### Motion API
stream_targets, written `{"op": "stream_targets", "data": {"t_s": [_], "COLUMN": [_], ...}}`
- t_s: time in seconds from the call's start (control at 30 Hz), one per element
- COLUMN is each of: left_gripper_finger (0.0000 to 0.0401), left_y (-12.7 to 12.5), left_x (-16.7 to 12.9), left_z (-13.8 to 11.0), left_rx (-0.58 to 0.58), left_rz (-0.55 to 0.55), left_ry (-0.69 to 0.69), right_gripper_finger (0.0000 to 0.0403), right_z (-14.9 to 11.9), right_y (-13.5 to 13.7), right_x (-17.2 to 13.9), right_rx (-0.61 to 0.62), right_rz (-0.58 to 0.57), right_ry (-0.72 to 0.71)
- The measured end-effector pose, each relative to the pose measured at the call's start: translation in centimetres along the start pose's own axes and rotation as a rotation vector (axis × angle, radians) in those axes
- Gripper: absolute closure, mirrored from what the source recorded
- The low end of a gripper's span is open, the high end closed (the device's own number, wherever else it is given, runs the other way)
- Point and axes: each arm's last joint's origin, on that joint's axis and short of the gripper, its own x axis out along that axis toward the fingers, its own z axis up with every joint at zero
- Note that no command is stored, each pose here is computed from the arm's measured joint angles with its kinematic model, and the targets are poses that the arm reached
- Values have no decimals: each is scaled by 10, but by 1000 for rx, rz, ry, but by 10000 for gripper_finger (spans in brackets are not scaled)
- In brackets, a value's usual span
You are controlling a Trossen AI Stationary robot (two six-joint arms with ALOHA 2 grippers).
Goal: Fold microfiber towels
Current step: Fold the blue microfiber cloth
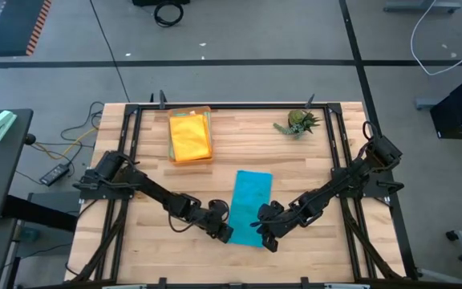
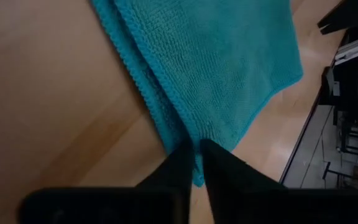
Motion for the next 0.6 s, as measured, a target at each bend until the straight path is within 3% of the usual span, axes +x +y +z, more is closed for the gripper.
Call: {"op": "stream_targets", "data": {"t_s": [0.13,0.6], "left_gripper_finger": [393,396], "left_y": [-2,-12], "left_x": [-2,-14], "left_z": [1,3], "left_rx": [23,76], "left_rz": [-9,-43], "left_ry": [-3,-5], "right_gripper_finger": [401,401], "right_z": [0,0], "right_y": [0,0], "right_x": [0,0], "right_rx": [-4,-12], "right_rz": [0,-1], "right_ry": [0,0]}}
